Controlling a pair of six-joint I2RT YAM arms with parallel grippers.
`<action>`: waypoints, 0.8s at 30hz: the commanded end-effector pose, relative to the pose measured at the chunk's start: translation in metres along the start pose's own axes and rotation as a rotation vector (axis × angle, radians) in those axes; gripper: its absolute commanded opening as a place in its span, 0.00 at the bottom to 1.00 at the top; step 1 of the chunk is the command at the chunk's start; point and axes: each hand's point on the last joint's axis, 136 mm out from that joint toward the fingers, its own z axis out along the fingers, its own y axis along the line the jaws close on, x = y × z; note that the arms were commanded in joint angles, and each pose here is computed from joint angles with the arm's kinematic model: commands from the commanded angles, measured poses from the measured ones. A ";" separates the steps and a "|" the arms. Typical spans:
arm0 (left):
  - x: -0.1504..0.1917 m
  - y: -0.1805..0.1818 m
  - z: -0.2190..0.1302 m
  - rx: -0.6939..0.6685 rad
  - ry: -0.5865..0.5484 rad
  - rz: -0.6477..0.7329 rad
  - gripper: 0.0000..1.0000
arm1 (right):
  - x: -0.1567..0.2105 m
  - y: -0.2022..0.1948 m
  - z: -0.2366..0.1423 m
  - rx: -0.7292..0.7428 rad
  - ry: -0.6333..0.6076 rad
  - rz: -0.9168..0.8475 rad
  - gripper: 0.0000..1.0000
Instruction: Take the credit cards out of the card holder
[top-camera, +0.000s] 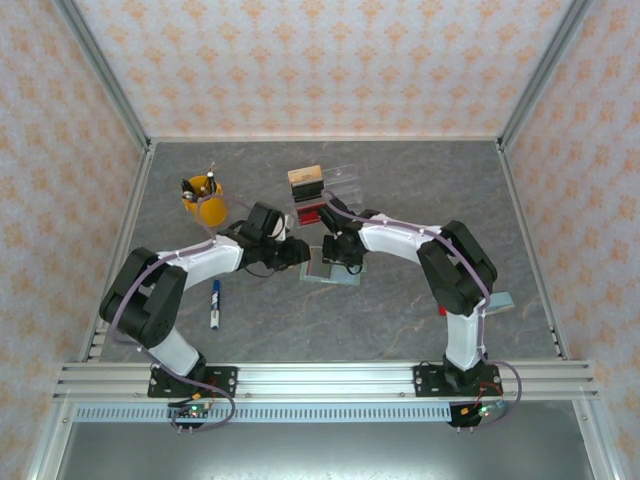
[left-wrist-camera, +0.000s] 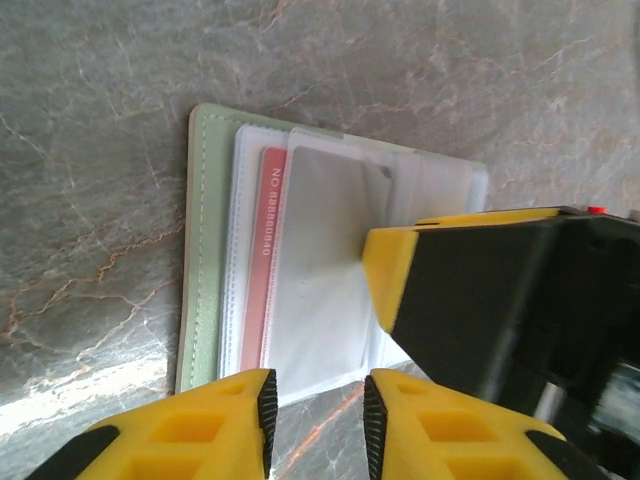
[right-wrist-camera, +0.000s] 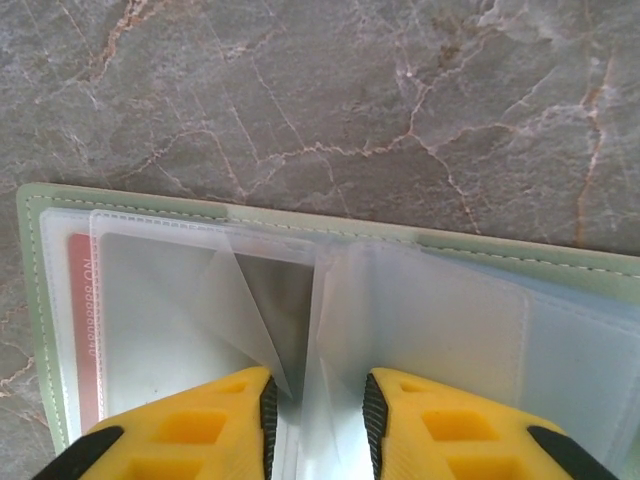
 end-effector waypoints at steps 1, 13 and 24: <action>-0.002 -0.001 0.009 -0.013 0.020 -0.009 0.30 | 0.019 -0.036 0.020 0.104 0.060 -0.002 0.31; 0.004 0.003 0.018 -0.039 0.088 0.016 0.24 | 0.023 -0.043 0.030 0.097 0.035 0.011 0.30; 0.008 0.013 0.029 -0.115 0.110 -0.005 0.24 | 0.023 -0.041 0.031 0.092 0.038 0.001 0.30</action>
